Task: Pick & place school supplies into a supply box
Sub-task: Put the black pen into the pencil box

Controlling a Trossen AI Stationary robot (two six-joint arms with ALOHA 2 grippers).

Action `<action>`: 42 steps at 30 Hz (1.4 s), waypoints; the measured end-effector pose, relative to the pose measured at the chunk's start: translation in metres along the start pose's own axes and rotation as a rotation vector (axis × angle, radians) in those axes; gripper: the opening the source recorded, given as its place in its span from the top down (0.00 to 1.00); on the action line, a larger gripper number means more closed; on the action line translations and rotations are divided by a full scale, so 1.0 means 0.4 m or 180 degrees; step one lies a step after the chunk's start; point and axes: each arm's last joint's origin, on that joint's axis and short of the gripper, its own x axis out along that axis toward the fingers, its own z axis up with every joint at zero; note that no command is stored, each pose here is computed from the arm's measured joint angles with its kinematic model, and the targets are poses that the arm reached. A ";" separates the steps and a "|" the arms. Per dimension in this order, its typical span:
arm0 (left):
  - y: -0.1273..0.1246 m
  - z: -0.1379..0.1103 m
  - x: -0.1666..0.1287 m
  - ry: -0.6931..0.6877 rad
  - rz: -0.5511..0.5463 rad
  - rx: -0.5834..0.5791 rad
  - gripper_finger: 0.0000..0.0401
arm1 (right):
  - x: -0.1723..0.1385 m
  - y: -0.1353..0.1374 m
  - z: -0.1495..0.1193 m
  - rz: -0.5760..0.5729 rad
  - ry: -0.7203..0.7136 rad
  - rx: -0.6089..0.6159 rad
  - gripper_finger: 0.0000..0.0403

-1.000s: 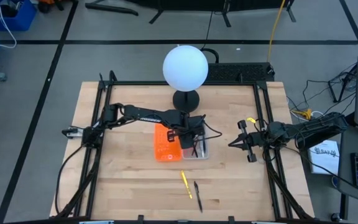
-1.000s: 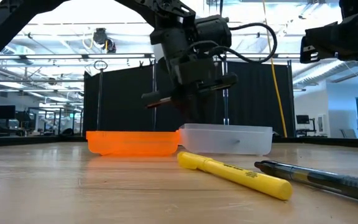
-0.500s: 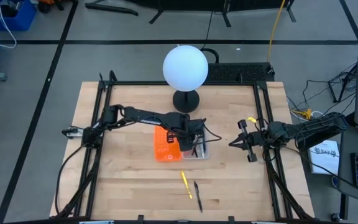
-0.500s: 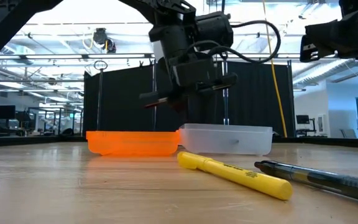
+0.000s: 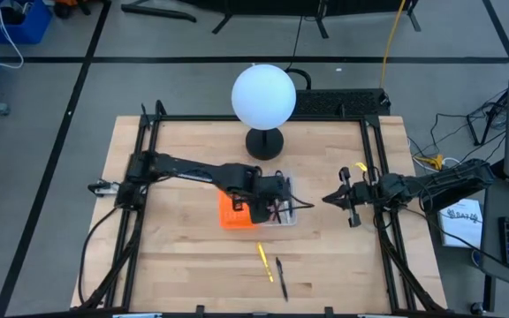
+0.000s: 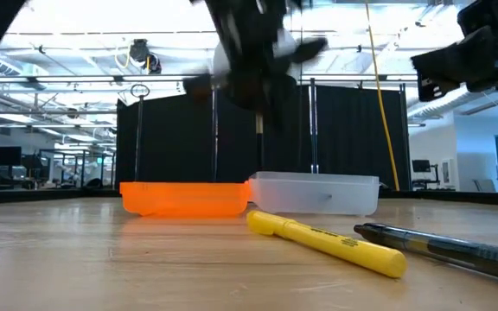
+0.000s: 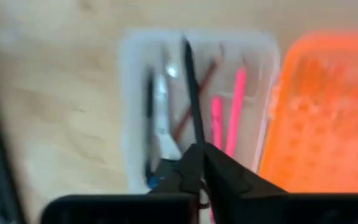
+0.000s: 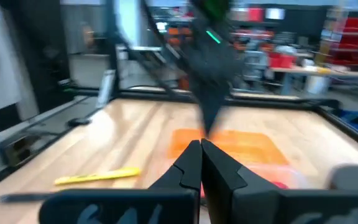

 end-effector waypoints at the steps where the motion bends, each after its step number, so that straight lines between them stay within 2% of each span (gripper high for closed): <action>1: -0.001 0.014 -0.042 -0.0059 0.0074 -0.0082 0.97 | 0.000 -0.002 0.000 -0.0102 0.0003 0.0045 1.00; 4: -0.019 0.051 -0.170 -0.0232 0.0240 -0.0400 0.98 | -0.001 -0.006 0.001 -0.0420 -0.0009 0.0148 1.00; 7: -0.069 0.075 -0.278 -0.0619 0.0189 -0.0806 0.99 | -0.002 -0.005 0.001 -0.0568 -0.0021 0.0247 1.00; 11: -0.187 0.074 -0.338 -0.1540 -0.0161 -0.1111 0.99 | -0.002 -0.003 -0.003 -0.0644 0.0007 0.0462 1.00; 14: -0.276 0.067 -0.332 -0.1896 0.0021 -0.1394 0.99 | -0.001 0.002 -0.009 -0.0636 0.0080 0.0507 1.00; 16: -0.333 0.069 -0.320 -0.2123 0.0307 -0.1663 0.99 | 0.001 0.004 -0.012 -0.0643 0.0116 0.0507 1.00; 18: -0.388 0.075 -0.313 -0.2362 0.0561 -0.1967 0.99 | 0.002 0.004 -0.015 -0.0730 0.0147 0.0494 1.00; 20: -0.442 0.076 -0.302 -0.2593 0.0670 -0.2269 0.99 | 0.003 0.003 -0.020 -0.0836 0.0201 0.0476 1.00; 24: -0.536 0.059 -0.263 -0.2555 0.0874 -0.2834 0.98 | 0.005 -0.001 -0.026 -0.1085 0.0241 0.0603 1.00; 28: -0.603 0.046 -0.234 -0.2471 0.1437 -0.2945 0.99 | 0.008 -0.001 -0.032 -0.1097 0.0290 0.0654 1.00; 33: -0.663 0.035 -0.212 -0.2888 0.1962 -0.2777 0.99 | 0.013 0.001 -0.041 -0.1103 0.0395 0.0694 1.00; 37: -0.693 0.005 -0.171 -0.2600 0.2373 -0.3223 0.99 | 0.019 0.001 -0.038 -0.1106 0.0325 0.0789 1.00; 42: -0.745 -0.003 -0.130 -0.2652 0.2388 -0.3278 0.99 | 0.025 0.002 -0.019 -0.1074 0.0096 0.0675 1.00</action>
